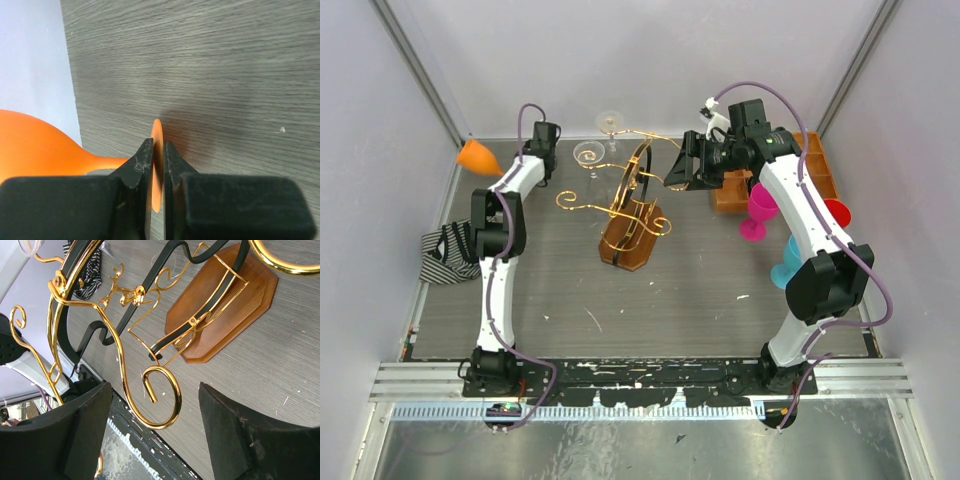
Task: Take the wine glass off the wine glass rack
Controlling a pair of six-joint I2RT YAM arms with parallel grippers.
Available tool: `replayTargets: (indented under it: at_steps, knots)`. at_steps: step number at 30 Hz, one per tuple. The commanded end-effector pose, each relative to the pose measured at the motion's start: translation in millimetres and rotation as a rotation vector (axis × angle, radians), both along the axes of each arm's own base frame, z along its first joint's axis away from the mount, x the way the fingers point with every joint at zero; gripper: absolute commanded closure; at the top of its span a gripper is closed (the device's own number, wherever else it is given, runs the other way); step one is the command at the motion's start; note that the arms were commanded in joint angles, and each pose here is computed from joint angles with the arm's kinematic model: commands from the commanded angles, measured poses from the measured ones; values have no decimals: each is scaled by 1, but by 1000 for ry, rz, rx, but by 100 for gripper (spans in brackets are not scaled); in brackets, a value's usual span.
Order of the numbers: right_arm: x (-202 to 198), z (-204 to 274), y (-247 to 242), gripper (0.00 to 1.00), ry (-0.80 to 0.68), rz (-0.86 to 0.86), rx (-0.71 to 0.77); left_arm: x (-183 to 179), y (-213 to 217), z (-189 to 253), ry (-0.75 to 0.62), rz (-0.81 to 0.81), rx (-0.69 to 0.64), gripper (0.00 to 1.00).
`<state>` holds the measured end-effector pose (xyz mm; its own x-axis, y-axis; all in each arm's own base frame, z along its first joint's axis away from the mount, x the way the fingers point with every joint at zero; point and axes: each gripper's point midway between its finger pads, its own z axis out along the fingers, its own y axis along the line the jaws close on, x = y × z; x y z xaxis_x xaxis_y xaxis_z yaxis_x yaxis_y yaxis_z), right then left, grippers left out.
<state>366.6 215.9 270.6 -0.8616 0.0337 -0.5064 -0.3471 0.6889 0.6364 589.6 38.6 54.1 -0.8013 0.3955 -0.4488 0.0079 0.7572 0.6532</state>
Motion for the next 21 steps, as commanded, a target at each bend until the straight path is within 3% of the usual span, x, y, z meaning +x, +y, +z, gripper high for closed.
replayTargets:
  at_steps: [1, 5, 9, 21]
  knots:
    - [2, 21, 5, 25, -74, 32, 23, -17, -11, -45, 136, -26, -65, 84]
    - [3, 23, 5, 25, -78, 33, 25, -16, -5, -45, 131, 3, -32, 84]
    - [2, 23, 6, 25, -78, 37, 26, -18, 8, -41, 109, 79, 49, 100]
    - [0, 21, 7, 25, -73, 47, 28, -38, 10, -47, 160, 119, 309, 100]
